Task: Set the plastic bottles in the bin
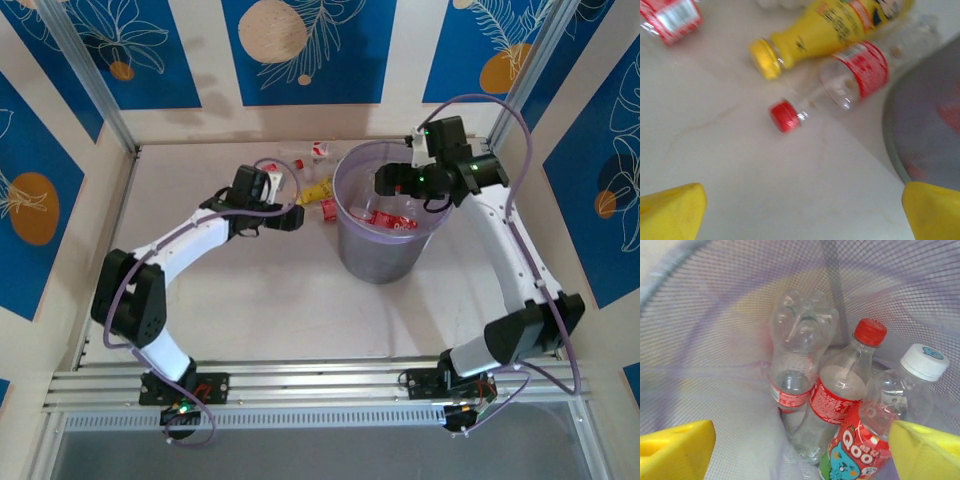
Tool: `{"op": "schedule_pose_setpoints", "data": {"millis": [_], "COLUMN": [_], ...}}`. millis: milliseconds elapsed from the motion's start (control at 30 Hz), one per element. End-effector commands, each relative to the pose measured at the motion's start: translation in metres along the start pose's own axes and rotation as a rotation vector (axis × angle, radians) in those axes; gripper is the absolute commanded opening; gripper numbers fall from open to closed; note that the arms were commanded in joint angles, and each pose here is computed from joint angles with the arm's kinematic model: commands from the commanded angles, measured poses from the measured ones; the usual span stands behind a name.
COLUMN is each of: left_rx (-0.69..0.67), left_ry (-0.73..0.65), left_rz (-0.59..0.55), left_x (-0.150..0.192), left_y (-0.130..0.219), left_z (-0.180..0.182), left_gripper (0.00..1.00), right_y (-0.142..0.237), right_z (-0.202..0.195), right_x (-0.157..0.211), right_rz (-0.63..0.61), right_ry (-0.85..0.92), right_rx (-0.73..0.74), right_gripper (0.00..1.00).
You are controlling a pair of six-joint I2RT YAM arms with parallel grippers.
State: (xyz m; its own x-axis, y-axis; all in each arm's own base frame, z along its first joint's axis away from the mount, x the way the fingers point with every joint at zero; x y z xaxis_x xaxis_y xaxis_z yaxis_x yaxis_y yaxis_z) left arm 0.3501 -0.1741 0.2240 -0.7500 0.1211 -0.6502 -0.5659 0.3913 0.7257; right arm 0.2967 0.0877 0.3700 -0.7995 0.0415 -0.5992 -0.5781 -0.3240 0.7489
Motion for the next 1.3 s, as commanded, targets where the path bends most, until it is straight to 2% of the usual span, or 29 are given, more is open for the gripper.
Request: {"op": "schedule_pose_setpoints", "data": {"millis": [0,267,567,833,967,1100,1267], "left_rx": [-0.143,-0.201,-0.211,-0.183,-0.14,-0.172,-0.192], "left_ry": [-0.005,0.04,0.019,-0.024,-0.018,-0.012,-0.009], "left_rz": [0.017,-0.034,-0.046,0.066,0.086,0.158,0.217], "left_x": [-0.021,-0.056,-0.078,-0.075,-0.068,-0.058,-0.046], "left_y": [-0.003,-0.032,-0.074,-0.111,-0.108,-0.104,-0.095], "left_z": [0.036,0.099,0.144,0.155,0.149,0.151,0.149], "left_gripper": [1.0,1.0,1.0,1.0,1.0,1.0,0.92], "right_y": [0.022,0.041,0.066,0.07,0.068,0.066,0.064], "right_z": [0.002,-0.006,-0.004,-0.011,-0.014,-0.014,-0.015], "right_x": [0.007,0.022,0.036,0.043,0.045,0.044,0.044], "right_rz": [-0.034,-0.054,-0.071,-0.071,-0.066,-0.066,-0.068], "right_ry": [-0.032,-0.076,-0.088,-0.104,-0.112,-0.112,-0.116], "right_rx": [-0.082,-0.113,-0.119,-0.094,-0.087,-0.097,-0.095], "right_gripper": [0.9,0.89,0.9,0.9,0.9,0.9,0.9]}}
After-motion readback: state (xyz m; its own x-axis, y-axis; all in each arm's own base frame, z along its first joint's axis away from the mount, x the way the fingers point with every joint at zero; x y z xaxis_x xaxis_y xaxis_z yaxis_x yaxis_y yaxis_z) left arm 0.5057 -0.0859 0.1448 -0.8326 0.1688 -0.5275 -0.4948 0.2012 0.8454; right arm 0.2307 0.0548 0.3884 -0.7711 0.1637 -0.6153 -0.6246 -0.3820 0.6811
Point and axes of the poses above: each hand's point on the last joint's axis, 136 mm out from that joint toward the fingers, its own y axis back along the fingers, its own z axis along the line the jaws close on, x = y × z, the point moved 10 cm from there along y, back along the fingers
